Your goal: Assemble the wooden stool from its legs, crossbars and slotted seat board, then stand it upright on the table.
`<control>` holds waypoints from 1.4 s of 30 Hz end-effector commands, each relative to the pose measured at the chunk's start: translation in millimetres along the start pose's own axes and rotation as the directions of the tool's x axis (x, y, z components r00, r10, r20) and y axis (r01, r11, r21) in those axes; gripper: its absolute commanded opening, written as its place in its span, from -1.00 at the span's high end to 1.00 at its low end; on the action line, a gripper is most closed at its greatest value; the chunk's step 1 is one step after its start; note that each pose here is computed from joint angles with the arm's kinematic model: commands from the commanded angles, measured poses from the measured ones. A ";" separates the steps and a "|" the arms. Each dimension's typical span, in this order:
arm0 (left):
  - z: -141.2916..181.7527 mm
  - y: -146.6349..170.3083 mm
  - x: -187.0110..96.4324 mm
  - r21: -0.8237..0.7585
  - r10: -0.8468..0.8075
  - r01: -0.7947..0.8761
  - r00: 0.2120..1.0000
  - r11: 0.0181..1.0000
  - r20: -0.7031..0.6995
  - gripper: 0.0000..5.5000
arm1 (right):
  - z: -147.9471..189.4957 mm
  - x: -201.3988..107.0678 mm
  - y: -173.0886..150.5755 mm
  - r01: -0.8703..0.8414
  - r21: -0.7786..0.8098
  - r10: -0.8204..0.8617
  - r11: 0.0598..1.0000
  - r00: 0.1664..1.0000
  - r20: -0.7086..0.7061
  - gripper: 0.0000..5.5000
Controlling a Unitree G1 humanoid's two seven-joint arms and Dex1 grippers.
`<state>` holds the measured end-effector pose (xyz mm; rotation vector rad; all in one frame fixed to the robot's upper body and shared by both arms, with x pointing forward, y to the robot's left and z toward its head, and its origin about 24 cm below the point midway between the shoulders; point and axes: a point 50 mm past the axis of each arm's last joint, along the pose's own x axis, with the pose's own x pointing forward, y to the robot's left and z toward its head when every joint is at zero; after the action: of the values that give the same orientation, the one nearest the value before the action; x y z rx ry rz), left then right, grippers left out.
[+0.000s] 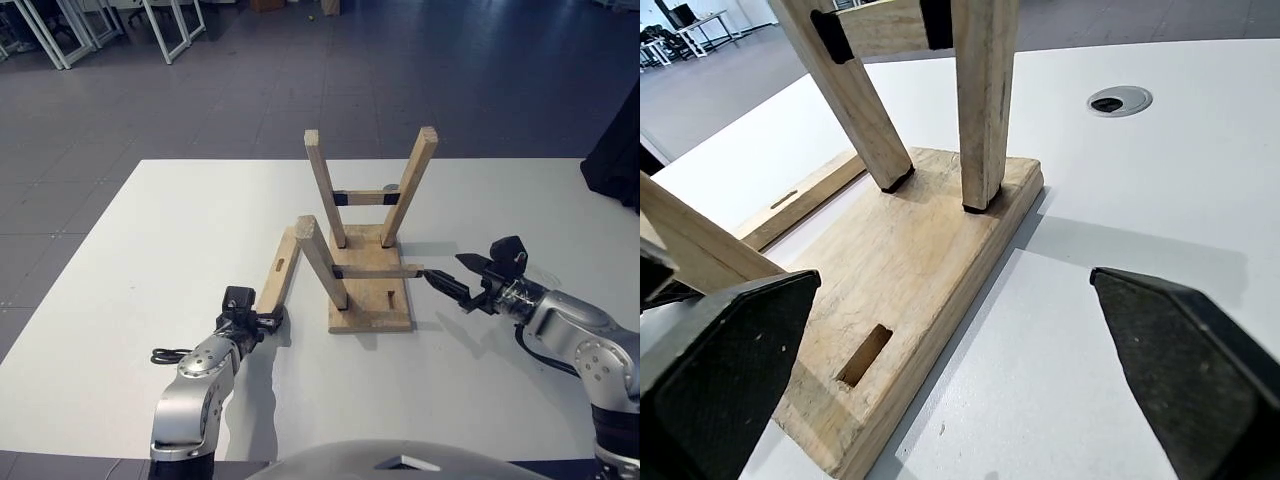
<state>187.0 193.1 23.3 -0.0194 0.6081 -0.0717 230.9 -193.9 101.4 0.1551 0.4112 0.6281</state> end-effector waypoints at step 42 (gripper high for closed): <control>211.7 -41.2 -43.0 0.274 -0.956 0.961 -0.047 0.036 0.289 0.26 | 185.8 22.5 93.0 -0.835 0.075 0.772 0.546 0.536 0.342 -0.56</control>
<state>267.3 155.2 218.8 -0.5395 0.0296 -1.5195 276.5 -111.5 282.2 0.7277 0.1135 1.4747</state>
